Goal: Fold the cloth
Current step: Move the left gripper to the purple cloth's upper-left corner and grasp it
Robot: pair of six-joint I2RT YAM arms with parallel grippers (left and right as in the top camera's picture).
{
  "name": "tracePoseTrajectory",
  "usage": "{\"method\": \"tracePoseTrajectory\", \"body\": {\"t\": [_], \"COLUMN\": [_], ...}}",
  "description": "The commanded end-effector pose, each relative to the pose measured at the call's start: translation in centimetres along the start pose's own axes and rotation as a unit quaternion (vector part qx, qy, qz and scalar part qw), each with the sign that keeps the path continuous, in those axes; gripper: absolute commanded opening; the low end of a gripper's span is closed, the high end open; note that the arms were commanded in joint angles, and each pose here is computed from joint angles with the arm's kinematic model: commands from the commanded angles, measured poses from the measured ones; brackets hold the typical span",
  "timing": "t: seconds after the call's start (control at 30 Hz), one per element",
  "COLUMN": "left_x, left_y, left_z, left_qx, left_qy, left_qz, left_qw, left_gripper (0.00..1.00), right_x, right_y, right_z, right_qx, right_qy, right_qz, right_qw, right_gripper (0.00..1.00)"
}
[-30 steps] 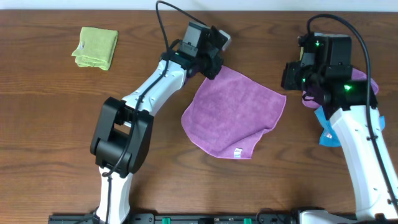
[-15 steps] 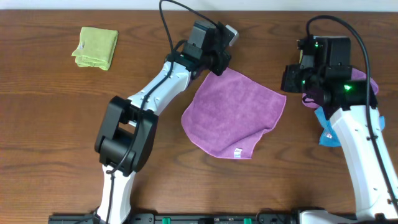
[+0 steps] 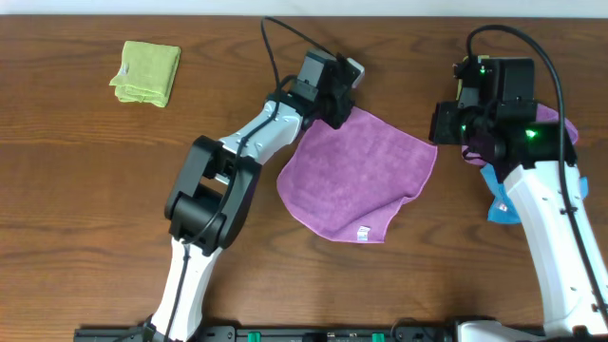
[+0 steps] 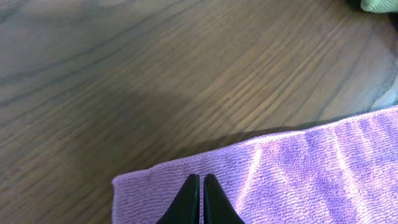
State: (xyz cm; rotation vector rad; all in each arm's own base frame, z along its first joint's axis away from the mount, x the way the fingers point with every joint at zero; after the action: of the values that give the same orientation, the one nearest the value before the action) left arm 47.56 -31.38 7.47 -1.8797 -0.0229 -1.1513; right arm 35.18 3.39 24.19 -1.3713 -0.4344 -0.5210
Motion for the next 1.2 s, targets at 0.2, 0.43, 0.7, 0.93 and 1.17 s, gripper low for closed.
{"method": "tracePoseTrajectory", "body": {"t": [0.2, 0.43, 0.7, 0.93, 1.17], "left_x": [-1.0, -1.6, -2.7, -3.3, -4.7], "left_y": [1.2, 1.2, 1.3, 1.4, 1.9], "left_z": [1.6, 1.7, 1.6, 1.8, 2.3], "left_qx": [0.061, 0.062, 0.06, 0.06, 0.067], "left_qy": [0.045, 0.049, 0.05, 0.05, 0.044], "left_qz": [0.019, 0.032, 0.049, 0.057, 0.078], "left_qw": [0.997, 0.996, 0.996, 0.995, 0.994], "left_gripper": [0.06, 0.05, 0.06, 0.06, 0.05], "right_x": [0.5, 0.5, 0.4, 0.4, 0.2], "right_y": [-0.9, -0.9, -0.9, -0.9, -0.9], "right_z": [-0.1, -0.1, -0.1, -0.1, -0.1], "right_qx": [0.001, 0.001, 0.001, 0.001, 0.0], "right_qy": [0.007, 0.007, 0.007, 0.008, 0.008], "right_qz": [-0.009, -0.008, -0.008, -0.006, -0.003], "right_qw": [1.0, 1.0, 1.0, 1.0, 1.0], "right_gripper": [0.01, 0.01, 0.02, 0.02, 0.02]}}
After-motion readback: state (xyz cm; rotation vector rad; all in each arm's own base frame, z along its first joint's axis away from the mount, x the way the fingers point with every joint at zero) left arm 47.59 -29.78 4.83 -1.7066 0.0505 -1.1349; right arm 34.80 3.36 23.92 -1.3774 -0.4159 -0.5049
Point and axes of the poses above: each gripper's point midway between its finger pads, its own y axis out along the fingers, its own z axis along the line the jaws close on, x = y × z, the point moved 4 cm from there along -y, back along the fingers, and after that the axes turned 1 degree about -y, right-handed, at the moved point
